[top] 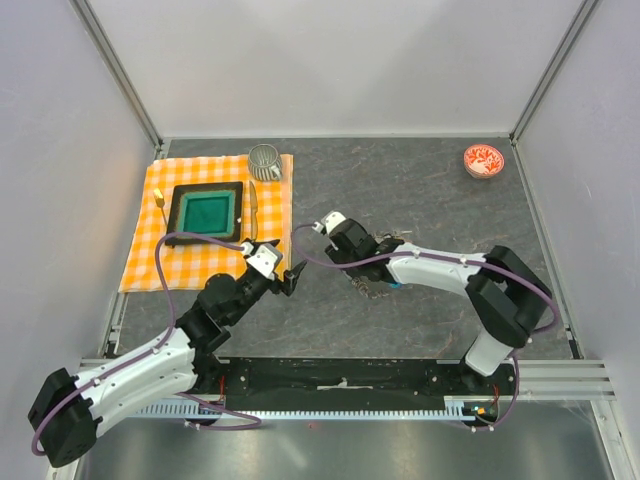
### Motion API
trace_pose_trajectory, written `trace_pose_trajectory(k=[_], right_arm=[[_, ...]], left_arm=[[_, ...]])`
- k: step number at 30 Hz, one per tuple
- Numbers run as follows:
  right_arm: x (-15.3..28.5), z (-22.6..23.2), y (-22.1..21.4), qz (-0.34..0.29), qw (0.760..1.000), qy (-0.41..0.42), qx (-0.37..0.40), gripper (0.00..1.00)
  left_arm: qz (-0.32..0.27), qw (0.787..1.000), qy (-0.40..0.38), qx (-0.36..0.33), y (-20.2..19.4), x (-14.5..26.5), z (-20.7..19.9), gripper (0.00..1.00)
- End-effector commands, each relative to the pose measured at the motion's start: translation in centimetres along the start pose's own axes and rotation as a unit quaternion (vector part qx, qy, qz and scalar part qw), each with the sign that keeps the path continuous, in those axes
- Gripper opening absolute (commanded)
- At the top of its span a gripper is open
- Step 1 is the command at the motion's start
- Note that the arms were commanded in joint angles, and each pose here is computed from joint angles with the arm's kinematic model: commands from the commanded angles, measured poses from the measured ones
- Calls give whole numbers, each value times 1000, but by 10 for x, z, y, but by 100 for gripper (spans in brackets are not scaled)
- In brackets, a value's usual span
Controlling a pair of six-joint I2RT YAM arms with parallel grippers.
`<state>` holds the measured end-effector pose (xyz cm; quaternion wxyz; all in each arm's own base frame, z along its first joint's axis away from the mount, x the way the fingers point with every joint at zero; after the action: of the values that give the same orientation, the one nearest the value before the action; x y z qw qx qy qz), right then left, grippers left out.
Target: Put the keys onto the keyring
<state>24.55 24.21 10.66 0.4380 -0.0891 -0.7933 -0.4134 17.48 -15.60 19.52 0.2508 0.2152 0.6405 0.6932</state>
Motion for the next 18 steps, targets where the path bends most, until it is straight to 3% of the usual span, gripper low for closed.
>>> trace_pose_trajectory(k=[1, 4, 9, 11, 14, 17, 18], right_arm=[[24, -20, 34, -94, 992, 31, -78, 58], [31, -46, 35, -110, 986, 17, -122, 66], [52, -100, 27, -147, 959, -33, -241, 81], [60, -115, 17, -156, 947, -46, -277, 93], [82, -143, -2, -185, 914, -87, -350, 98], [114, -166, -25, -227, 869, -151, -413, 98], [137, -173, -30, -262, 844, -175, -433, 98]], left_arm=[[-32, 998, 51, 19, 11, 1, 9, 84], [-35, 995, 90, 34, 13, 3, 16, 86], [-38, 980, 181, 78, 13, 11, 30, 99], [-49, 965, 228, 120, 16, 15, 37, 99], [-42, 945, 273, 177, 18, 19, 42, 100], [-14, 919, 315, 237, 24, 24, 46, 100], [-21, 912, 321, 255, 40, 25, 48, 100]])
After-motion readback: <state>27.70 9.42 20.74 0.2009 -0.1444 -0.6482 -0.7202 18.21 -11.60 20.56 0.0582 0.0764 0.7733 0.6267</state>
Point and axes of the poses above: each gripper's point midway between its finger pads, its own x axis back along the fingers, its own z axis along the line the jaws close on, y = z × x, the point moved 8 cm from there along x, back along the fingers, and after that the axes turned 3 degrees about x, right-handed, at the moved point
